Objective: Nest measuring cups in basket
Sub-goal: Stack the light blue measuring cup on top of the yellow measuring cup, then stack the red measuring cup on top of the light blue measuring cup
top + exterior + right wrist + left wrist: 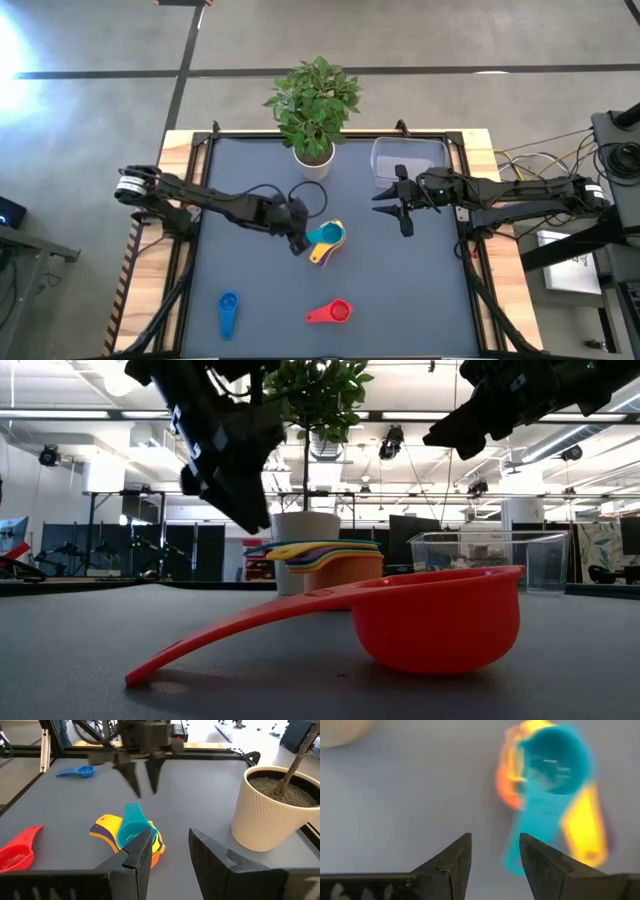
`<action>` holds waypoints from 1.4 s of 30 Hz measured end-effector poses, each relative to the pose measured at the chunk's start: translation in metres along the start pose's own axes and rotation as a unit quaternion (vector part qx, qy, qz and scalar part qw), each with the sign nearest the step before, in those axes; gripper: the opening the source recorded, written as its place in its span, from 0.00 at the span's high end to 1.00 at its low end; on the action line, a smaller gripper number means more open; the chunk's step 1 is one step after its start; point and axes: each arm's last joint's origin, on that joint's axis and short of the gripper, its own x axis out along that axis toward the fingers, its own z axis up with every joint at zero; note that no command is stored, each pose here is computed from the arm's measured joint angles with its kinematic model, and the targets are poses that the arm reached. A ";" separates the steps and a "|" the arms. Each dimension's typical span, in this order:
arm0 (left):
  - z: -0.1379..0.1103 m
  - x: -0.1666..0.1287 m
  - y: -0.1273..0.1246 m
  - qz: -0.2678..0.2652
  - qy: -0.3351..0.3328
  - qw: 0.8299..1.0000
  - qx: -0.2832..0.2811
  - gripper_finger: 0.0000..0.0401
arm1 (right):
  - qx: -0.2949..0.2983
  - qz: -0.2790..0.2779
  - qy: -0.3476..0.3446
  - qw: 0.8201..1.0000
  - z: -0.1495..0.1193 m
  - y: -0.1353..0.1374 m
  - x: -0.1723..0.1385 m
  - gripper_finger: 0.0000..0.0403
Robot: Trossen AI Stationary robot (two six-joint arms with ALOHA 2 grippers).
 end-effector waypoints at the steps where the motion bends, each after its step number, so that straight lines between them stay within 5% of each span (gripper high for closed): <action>1: 0.000 0.000 0.004 0.017 0.000 1.000 -0.007 0.63 | 0.000 0.000 0.000 1.000 0.000 0.000 0.000 0.71; 9: -0.004 0.023 0.008 0.037 0.024 0.999 -0.026 0.66 | -0.001 0.000 -0.003 1.000 0.001 0.000 0.000 0.71; 25: -0.002 0.016 -0.033 -0.098 0.001 0.995 -0.008 0.66 | 0.014 0.007 -0.004 1.000 0.001 0.000 0.000 0.71; 30: -0.001 -0.006 -0.042 -0.086 -0.055 0.994 0.023 0.66 | 0.014 0.059 -0.032 0.998 0.007 0.009 0.001 0.71; 37: -0.017 -0.052 -0.051 -0.057 -0.162 0.984 0.045 0.66 | -0.021 0.053 -0.003 0.998 0.016 0.032 0.017 0.71; 42: -0.033 -0.066 -0.058 -0.094 -0.214 0.969 0.083 0.66 | -0.034 0.096 0.039 0.994 0.014 0.053 0.040 0.71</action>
